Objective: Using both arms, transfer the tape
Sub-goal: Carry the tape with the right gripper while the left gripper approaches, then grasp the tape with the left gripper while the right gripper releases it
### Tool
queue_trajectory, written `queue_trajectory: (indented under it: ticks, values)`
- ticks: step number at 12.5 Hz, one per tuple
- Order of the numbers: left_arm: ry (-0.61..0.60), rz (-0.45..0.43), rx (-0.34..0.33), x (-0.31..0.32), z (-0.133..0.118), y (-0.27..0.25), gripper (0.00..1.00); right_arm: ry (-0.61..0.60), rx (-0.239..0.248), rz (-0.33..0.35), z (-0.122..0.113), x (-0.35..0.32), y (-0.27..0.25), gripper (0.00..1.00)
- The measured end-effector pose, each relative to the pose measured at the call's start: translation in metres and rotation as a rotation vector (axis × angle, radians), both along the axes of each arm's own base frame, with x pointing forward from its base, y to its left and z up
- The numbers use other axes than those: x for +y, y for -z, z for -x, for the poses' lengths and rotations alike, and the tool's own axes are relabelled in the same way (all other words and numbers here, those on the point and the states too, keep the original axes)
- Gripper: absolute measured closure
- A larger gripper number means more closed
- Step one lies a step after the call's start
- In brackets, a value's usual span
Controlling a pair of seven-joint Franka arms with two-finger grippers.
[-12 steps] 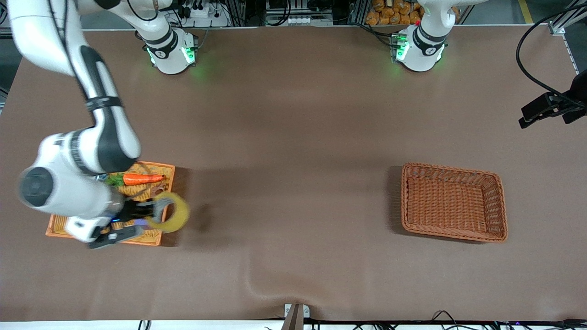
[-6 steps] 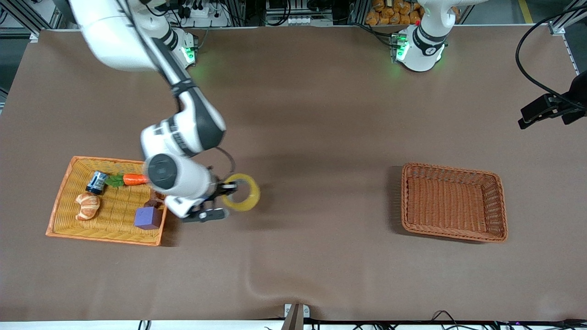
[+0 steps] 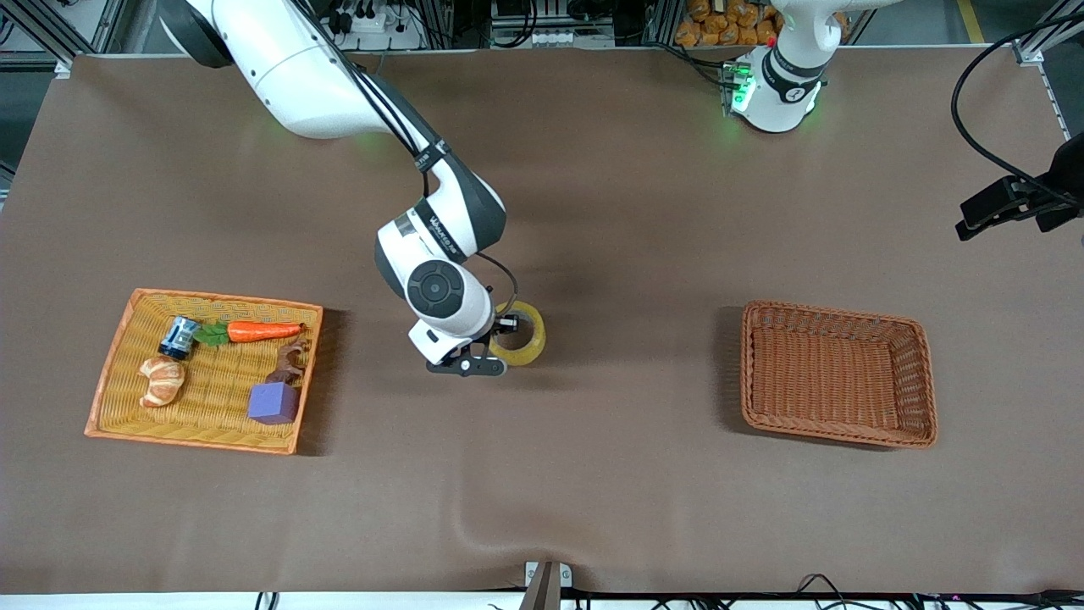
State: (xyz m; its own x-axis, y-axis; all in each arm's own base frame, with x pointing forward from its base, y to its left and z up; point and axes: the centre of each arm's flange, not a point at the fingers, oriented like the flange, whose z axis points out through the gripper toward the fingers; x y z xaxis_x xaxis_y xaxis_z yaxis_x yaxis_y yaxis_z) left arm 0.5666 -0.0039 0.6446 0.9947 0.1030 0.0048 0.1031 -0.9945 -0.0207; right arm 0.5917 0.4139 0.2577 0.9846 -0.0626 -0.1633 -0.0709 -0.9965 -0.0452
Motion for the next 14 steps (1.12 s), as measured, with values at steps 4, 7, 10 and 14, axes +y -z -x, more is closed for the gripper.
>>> queue_trajectory:
  ticks: [4,7,10,14]
  values:
    - [0.001,0.004,0.018,0.0,-0.005,0.01,0.0,0.006,-0.001,0.005,-0.002,-0.003,0.002,0.53]
    - [-0.024,0.057,0.039,0.01,-0.012,0.022,0.0,0.021,-0.016,0.002,-0.011,-0.01,-0.003,0.19]
    - [0.008,0.103,0.047,-0.001,-0.014,0.027,0.0,0.009,-0.044,-0.013,-0.034,-0.038,-0.015,0.0]
    - [0.185,0.118,0.06,-0.114,-0.036,0.073,0.0,-0.091,-0.097,-0.053,-0.086,-0.135,-0.038,0.0]
